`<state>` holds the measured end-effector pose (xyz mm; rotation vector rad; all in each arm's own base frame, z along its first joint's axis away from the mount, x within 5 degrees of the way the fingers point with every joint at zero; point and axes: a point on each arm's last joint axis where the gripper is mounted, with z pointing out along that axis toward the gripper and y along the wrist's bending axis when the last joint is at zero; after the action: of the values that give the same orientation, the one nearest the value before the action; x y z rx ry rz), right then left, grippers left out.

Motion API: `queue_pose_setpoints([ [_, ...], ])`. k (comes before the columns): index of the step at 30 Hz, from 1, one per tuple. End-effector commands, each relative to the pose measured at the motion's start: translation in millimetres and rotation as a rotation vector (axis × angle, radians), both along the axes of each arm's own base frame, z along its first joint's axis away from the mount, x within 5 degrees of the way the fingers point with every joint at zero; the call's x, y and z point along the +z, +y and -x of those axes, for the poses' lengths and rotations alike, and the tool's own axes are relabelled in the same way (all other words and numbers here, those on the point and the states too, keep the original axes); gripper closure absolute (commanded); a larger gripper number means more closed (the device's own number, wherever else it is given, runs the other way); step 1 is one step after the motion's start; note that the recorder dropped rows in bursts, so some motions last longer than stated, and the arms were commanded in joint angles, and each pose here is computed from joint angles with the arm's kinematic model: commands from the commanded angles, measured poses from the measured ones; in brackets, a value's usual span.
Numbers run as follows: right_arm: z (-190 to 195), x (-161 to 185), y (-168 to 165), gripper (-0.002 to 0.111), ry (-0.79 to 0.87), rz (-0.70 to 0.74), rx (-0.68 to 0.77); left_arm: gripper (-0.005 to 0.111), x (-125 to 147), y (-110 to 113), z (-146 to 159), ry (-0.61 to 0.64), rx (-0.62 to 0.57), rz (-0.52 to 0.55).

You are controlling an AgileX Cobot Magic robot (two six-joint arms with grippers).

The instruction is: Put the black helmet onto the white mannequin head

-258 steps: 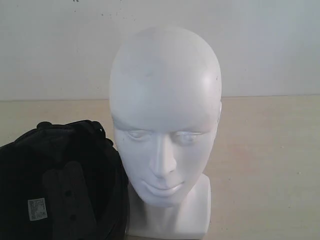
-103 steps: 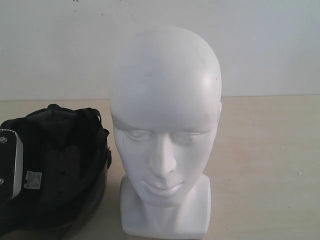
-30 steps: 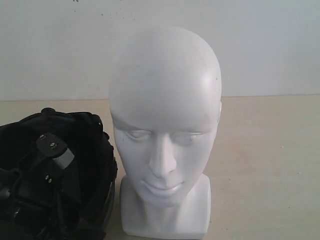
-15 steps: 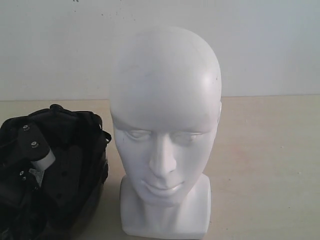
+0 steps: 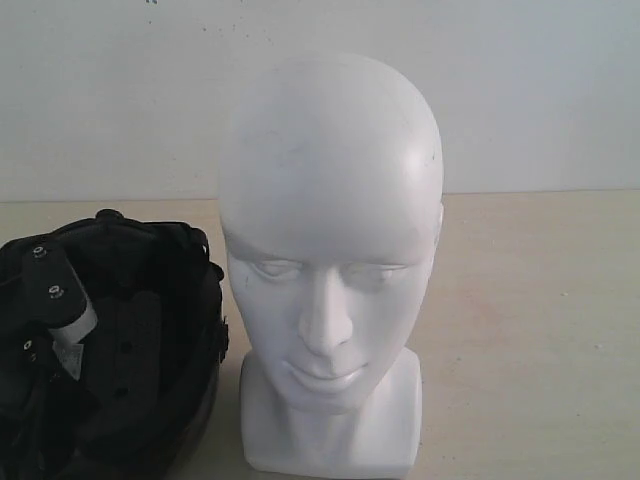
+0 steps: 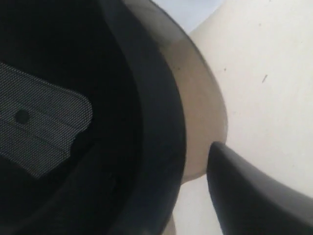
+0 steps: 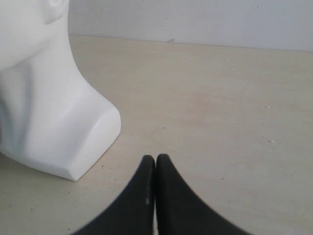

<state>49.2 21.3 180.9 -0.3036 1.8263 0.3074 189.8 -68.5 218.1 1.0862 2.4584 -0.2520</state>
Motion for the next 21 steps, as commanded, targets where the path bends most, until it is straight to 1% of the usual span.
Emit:
queue_pose_setpoints([
  [1,-0.1,1.6,-0.2,0.108,-0.018,-0.002,0.000,0.049,-0.3,12.0,-1.7,-0.027,0.006,-0.138],
  [2,-0.1,1.6,-0.2,0.108,-0.018,-0.002,0.000,0.051,-0.7,17.2,-3.4,-0.045,0.020,-0.196],
  [4,-0.1,1.6,-0.2,0.108,-0.018,-0.001,0.000,0.053,1.3,23.9,-4.2,-0.068,0.060,-0.255],
  [6,-0.1,1.6,-0.2,0.108,-0.018,-0.001,0.000,0.055,9.2,27.6,-1.6,-0.114,0.060,-0.283],
  [11,-0.1,1.6,-0.2,0.108,-0.018,-0.001,0.000,0.055,35.3,33.5,12.9,-0.263,0.063,-0.285],
  [13,-0.1,1.6,-0.2,0.108,-0.018,-0.001,0.000,0.055,43.6,34.1,18.7,-0.307,0.079,-0.258],
  [17,-0.1,1.6,-0.2,0.108,-0.018,-0.001,0.000,0.055,61.4,28.3,27.2,-0.413,0.146,-0.094],
  [18,-0.1,1.6,-0.2,0.108,-0.018,-0.001,0.000,0.053,63.4,27.3,27.7,-0.425,0.152,-0.072],
  [19,-0.1,1.6,-0.2,0.108,-0.018,-0.001,0.000,0.051,63.5,26.6,27.7,-0.426,0.147,-0.065],
  [21,-0.1,1.6,-0.2,0.108,-0.018,-0.003,0.000,0.044,58.4,25.0,26.5,-0.383,0.126,-0.073],
])
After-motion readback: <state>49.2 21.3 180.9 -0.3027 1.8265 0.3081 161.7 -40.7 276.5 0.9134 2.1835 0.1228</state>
